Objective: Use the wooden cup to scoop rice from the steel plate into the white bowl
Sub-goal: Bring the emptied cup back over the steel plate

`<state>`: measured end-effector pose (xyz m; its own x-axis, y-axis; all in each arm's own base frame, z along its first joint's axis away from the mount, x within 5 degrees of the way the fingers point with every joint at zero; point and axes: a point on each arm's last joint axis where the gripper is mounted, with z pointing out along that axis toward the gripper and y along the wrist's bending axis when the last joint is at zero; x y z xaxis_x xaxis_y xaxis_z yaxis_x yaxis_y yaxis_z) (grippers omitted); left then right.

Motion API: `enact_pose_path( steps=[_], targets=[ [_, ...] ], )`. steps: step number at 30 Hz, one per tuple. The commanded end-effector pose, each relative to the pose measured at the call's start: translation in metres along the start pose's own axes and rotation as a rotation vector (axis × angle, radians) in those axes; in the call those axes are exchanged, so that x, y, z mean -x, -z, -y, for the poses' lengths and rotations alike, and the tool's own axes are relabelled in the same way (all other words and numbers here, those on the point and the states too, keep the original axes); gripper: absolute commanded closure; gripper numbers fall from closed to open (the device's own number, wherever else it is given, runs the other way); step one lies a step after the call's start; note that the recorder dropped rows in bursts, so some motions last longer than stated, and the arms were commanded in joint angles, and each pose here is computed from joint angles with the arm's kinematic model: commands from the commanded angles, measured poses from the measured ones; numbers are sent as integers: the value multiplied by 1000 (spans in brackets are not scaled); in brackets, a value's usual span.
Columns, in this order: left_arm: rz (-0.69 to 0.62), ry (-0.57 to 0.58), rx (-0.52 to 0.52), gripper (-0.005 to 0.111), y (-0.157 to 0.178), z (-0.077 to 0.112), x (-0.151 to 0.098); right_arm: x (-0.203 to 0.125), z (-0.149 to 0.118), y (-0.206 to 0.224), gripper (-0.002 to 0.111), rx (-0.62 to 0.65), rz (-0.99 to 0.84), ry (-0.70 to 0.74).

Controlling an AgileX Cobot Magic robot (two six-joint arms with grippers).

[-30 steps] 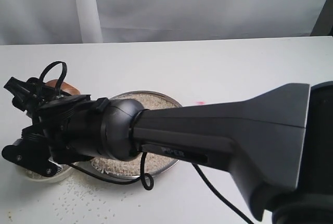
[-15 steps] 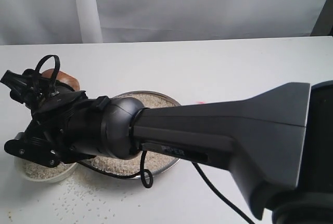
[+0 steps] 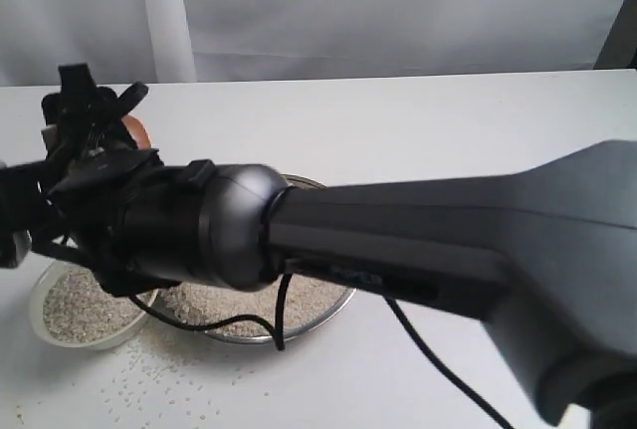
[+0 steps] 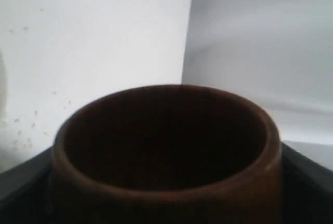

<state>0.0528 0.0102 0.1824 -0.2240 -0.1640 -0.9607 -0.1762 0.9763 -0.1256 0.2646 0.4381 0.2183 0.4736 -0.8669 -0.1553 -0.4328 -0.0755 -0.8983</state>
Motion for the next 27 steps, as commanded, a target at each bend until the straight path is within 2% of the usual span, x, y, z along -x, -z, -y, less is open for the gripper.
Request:
enact_pose_path(
  steps=[1,4,6,12,18,27],
  targets=[
    [5,5,-10,107,0,1,1,-20,41,16,108,-75,-52,-169],
    [5,5,-10,107,0,1,1,-35,57,24,108,-85,-114,-236],
    [5,5,-10,107,0,1,1,-47,61,27,108,-65,-188,-208],
    [5,5,-10,107,0,1,1,-90,49,19,108,157,-390,-58],
    [5,5,-10,107,0,1,1,-109,40,9,108,271,-416,23],
    [5,5,-10,107,0,1,1,-128,1,-21,108,428,-444,268]
  ],
)
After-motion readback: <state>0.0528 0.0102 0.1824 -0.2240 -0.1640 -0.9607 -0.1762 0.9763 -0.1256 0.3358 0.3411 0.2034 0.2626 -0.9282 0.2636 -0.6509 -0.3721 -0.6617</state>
